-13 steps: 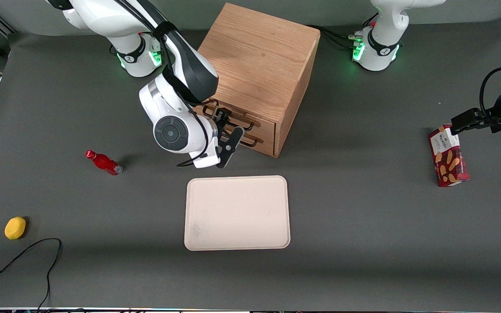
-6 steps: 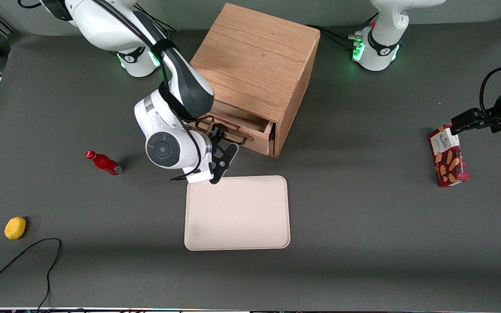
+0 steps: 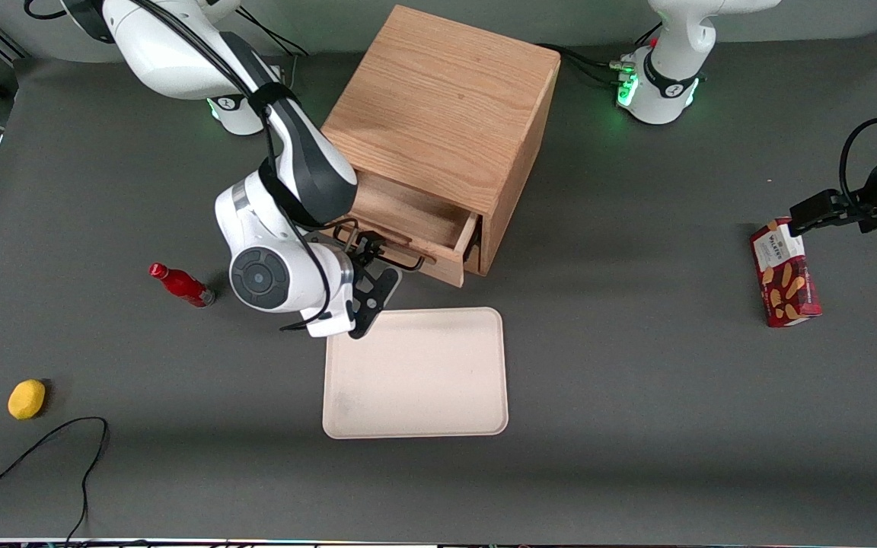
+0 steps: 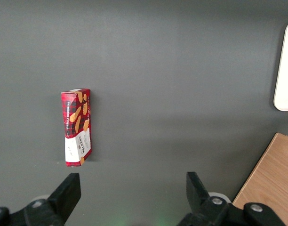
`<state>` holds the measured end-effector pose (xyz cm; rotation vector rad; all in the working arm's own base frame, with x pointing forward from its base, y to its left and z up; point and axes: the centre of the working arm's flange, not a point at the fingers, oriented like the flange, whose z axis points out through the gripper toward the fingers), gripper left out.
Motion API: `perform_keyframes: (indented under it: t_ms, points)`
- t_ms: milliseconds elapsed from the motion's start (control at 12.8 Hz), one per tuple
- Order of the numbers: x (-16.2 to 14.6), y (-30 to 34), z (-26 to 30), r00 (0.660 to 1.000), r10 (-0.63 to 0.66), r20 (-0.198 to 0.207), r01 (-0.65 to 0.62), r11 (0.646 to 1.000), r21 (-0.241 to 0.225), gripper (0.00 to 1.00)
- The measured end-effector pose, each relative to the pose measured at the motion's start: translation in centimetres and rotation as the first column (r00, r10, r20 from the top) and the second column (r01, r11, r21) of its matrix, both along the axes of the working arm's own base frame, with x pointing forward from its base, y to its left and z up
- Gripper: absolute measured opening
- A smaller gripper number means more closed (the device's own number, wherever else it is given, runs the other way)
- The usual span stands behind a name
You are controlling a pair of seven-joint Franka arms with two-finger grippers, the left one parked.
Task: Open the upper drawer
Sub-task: 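Pull the upper drawer outward by its handle with the right gripper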
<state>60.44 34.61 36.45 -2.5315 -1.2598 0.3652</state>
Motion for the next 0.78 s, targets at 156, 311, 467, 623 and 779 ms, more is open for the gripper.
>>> perform_keyframes:
  t_ms: [156,311,467,623,779]
  points:
    - [0.7,-1.0,0.2,1.0,-0.006,0.007,0.006,1.0,0.004,1.0]
    - [1.4,-1.8,0.7,1.0,-0.017,0.019,0.017,1.0,0.011,1.0]
    - [2.0,-2.2,1.3,0.999,-0.024,0.031,0.023,1.0,0.017,1.0]
    - [2.3,-2.1,1.8,0.999,-0.023,0.04,0.022,1.0,0.022,1.0]
    - [2.8,-2.1,2.2,0.999,-0.024,0.047,0.022,0.999,0.026,1.0]
